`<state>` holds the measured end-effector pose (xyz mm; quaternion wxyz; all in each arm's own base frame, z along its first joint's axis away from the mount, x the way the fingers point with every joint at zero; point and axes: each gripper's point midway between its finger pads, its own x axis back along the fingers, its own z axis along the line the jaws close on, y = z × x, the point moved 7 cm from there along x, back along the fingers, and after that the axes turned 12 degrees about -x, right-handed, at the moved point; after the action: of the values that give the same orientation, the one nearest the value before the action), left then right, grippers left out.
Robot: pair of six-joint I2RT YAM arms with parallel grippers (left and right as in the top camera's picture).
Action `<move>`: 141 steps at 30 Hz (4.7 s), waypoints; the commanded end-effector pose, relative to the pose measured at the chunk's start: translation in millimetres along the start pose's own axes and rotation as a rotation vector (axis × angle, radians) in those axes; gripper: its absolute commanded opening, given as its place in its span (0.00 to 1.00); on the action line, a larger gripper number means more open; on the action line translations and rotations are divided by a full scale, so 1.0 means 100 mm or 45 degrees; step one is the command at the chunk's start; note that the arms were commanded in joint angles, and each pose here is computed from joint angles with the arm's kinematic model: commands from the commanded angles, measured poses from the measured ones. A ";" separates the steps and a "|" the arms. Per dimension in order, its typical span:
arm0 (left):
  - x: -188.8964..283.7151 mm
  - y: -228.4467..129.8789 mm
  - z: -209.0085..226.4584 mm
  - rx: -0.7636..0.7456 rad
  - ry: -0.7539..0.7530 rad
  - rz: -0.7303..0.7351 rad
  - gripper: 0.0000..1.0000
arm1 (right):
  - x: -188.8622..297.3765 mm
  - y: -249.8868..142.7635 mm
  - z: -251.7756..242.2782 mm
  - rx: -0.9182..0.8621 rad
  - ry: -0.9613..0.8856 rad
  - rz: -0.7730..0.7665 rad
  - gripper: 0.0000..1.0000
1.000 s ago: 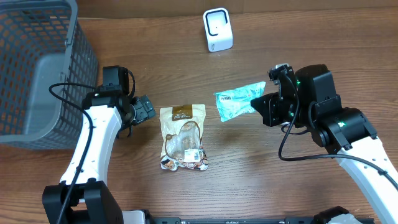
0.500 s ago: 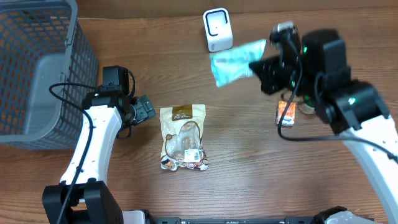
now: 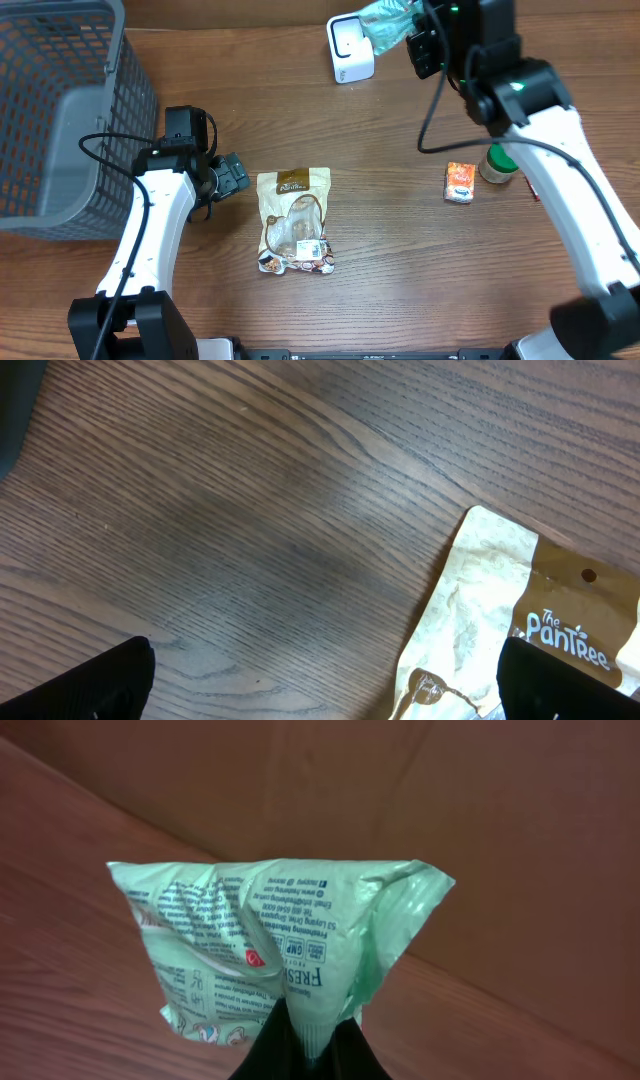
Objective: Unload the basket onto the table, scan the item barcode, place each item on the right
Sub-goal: 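Hold the wipes pack in front of the white scanner, then lower the wipes pack to the table right of centre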
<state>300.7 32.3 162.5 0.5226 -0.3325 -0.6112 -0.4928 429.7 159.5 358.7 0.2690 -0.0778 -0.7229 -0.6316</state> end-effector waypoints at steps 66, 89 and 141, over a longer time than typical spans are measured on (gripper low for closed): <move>0.04 0.05 0.01 -0.010 0.009 -0.024 1.00 | -2.19 -1.08 0.87 0.801 -0.732 -0.193 0.03; 0.04 0.05 0.01 -0.010 0.009 -0.025 1.00 | -2.19 -1.31 1.11 0.749 -0.655 -0.089 0.04; 0.04 0.05 0.01 -0.010 0.009 -0.025 1.00 | 0.27 -1.65 1.11 0.020 0.090 1.170 0.04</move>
<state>300.7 32.3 162.6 0.5224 -0.3324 -0.6113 -0.4928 317.5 227.4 210.0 0.5049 -0.3691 -0.6536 -0.4262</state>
